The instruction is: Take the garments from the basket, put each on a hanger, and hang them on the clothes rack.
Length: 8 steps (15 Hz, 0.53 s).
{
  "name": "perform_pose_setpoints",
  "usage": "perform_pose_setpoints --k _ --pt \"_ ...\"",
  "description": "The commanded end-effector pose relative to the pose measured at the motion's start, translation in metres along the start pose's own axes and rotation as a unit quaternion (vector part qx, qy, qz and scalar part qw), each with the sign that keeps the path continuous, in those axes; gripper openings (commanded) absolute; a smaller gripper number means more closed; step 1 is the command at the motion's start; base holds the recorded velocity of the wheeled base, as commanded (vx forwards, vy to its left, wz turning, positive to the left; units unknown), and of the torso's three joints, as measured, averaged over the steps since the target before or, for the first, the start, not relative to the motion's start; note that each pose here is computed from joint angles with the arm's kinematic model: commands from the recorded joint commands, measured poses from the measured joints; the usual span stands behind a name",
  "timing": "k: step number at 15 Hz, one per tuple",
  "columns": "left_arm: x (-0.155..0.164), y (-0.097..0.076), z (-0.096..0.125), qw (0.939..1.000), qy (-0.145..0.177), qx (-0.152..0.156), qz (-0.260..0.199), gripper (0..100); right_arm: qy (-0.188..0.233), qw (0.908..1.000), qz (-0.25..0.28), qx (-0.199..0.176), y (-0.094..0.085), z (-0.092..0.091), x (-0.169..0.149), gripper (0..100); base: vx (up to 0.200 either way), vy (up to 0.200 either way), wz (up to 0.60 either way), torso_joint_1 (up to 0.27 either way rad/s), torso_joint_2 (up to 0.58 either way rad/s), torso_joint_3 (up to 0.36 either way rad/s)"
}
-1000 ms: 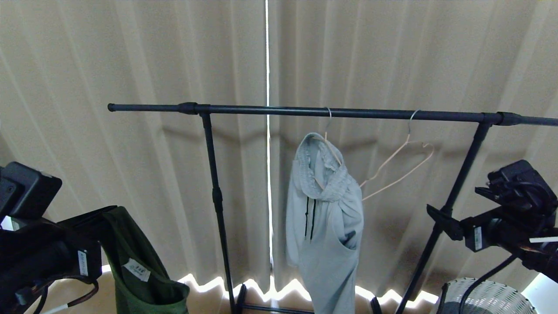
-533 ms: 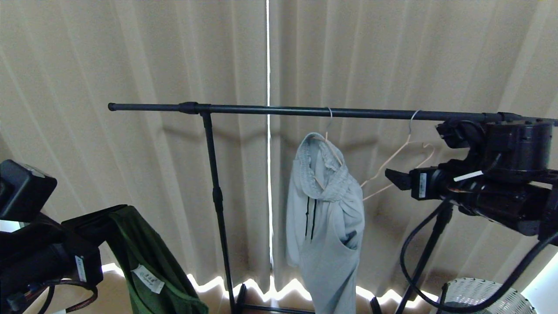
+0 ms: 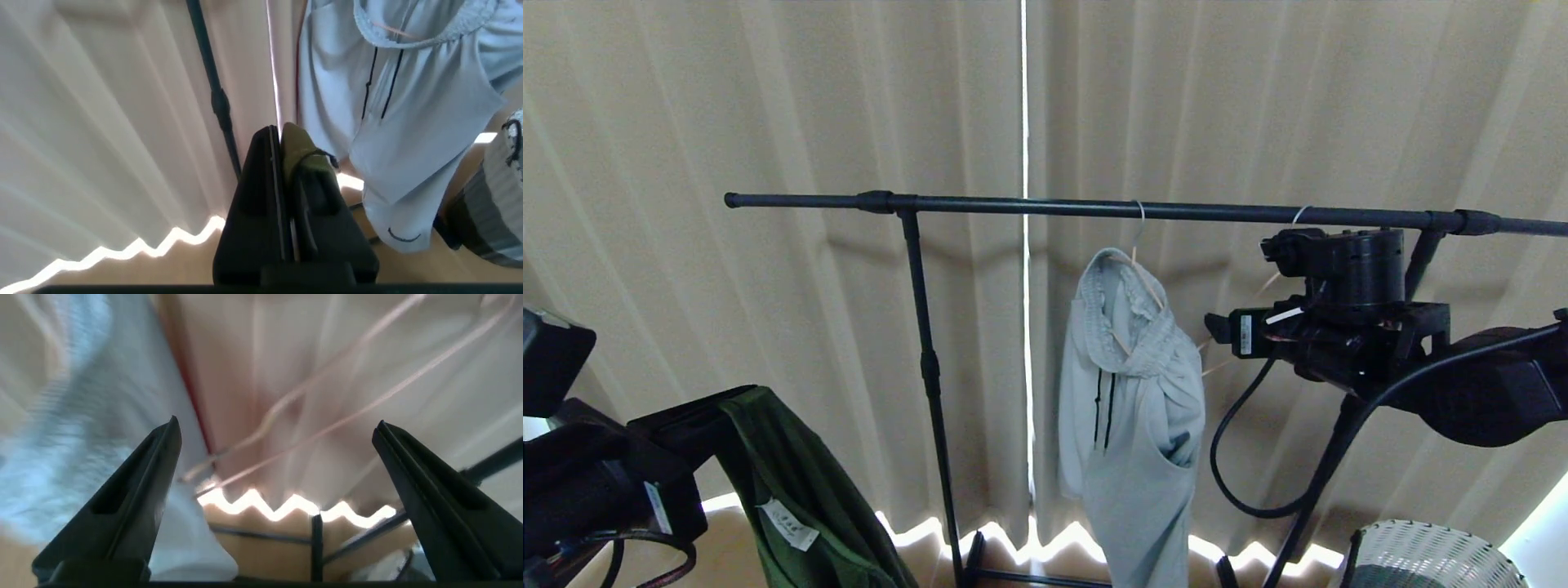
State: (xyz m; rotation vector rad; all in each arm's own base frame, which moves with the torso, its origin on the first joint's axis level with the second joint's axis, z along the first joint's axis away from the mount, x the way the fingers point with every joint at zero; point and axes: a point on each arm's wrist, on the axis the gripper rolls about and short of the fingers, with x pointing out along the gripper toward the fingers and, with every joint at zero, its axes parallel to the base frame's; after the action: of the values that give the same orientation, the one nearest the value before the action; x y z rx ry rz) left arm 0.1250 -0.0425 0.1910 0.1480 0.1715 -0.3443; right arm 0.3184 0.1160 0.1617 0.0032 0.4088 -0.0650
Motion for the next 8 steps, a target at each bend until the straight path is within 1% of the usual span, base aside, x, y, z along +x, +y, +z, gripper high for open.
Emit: perform_pose_setpoints --k 1,2,3,5,8 --pt "-0.006 0.0 -0.006 1.0 0.001 -0.006 0.004 0 0.006 1.0 -0.008 0.0 0.0 -0.003 0.01 100 0.0 0.0 0.0 0.0 0.0 0.0" --pt "-0.007 0.0 -0.011 0.9999 0.009 -0.013 0.003 0 0.0 0.9999 -0.012 0.002 -0.001 0.002 0.011 100 0.0 0.0 0.0 0.0 0.0 0.0" --pt "-0.006 0.0 -0.009 0.9998 0.006 -0.018 0.002 0 -0.007 0.9998 -0.016 0.005 -0.001 0.007 0.011 100 0.0 0.0 0.0 0.0 0.0 0.0" --pt "-0.006 0.0 -0.004 0.9998 -0.003 -0.018 0.003 0 -0.004 0.9996 -0.025 0.007 -0.005 0.007 0.02 100 0.0 0.0 0.0 0.0 0.0 0.0" --pt "-0.007 0.0 -0.004 0.9999 -0.004 -0.015 0.003 0 0.001 0.9994 -0.032 0.008 -0.009 0.004 0.025 100 0.0 0.0 0.0 0.0 0.0 0.0"
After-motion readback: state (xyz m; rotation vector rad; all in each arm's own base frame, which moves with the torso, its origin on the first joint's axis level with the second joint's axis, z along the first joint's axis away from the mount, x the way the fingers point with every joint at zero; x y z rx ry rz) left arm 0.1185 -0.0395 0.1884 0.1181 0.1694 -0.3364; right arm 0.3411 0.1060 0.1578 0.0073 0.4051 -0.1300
